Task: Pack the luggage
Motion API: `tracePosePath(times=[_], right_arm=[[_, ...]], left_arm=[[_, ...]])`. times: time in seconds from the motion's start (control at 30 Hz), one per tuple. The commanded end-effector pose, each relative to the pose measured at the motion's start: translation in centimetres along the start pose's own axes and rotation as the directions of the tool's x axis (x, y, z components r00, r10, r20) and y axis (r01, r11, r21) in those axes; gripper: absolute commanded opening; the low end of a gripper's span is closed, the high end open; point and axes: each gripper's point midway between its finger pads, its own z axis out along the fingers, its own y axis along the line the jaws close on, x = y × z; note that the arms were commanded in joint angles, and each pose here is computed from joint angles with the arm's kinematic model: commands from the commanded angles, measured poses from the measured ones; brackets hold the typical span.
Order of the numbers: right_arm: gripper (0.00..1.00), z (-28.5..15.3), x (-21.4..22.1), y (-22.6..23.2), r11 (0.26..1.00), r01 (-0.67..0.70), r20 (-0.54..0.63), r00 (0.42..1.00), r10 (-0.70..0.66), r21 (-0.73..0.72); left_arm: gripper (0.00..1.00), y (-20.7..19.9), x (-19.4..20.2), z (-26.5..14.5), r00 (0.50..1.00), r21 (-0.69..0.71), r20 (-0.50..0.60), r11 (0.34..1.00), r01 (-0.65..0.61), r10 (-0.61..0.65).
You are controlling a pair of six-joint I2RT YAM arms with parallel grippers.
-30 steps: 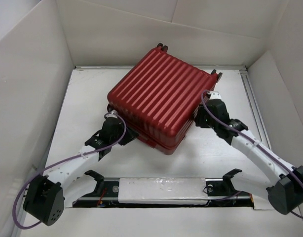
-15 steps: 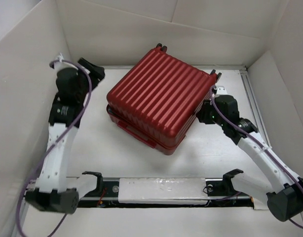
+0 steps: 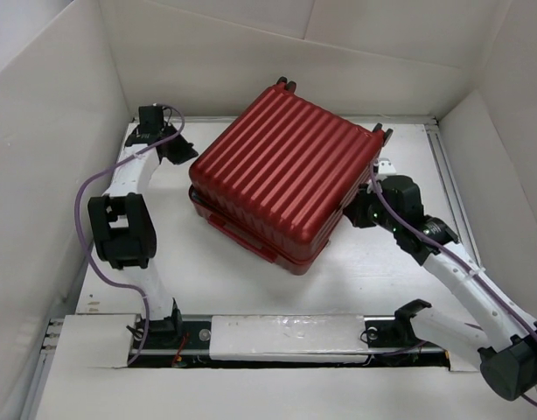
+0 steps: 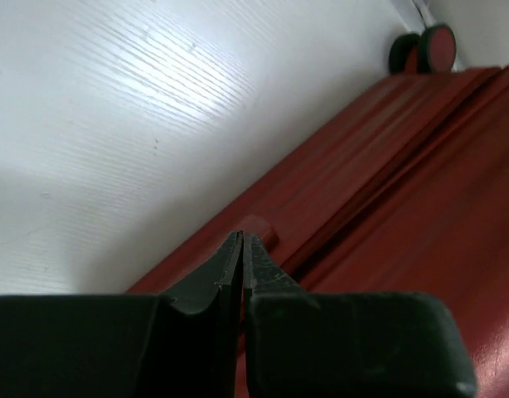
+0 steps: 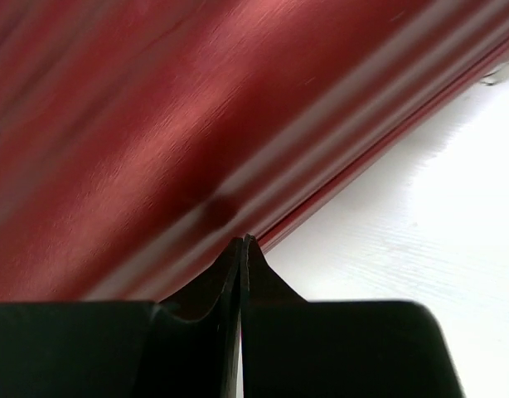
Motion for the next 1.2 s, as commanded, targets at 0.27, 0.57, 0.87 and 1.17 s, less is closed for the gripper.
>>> tracePosePath(times=[0.27, 0.57, 0.87, 1.17], right_arm=[[0.05, 1.9, 2.2, 3.5, 0.990, 0.001, -0.068, 0.998, -0.010, -0.140], [0.05, 2.3, 2.1, 5.7, 0.977, 0.007, -0.049, 0.999, -0.018, -0.212], [0.07, 5.0, 0.2, 6.9, 0.958, 0.073, -0.075, 0.992, -0.098, -0.277], [0.07, 2.3, -3.8, 8.4, 0.944, 0.103, 0.051, 0.994, -0.092, -0.313]], left_arm=[[0.00, -5.0, 3.6, -2.3, 0.980, 0.220, -0.118, 0.967, -0.129, 0.157], [0.00, -6.3, 10.8, -5.4, 0.936, 0.338, -0.251, 0.929, -0.152, 0.245], [0.00, -12.0, 15.1, -11.7, 0.914, 0.514, -0.263, 0.847, -0.137, 0.308], [0.00, -14.6, 13.6, -17.3, 0.950, 0.514, -0.110, 0.835, -0.196, 0.291]])
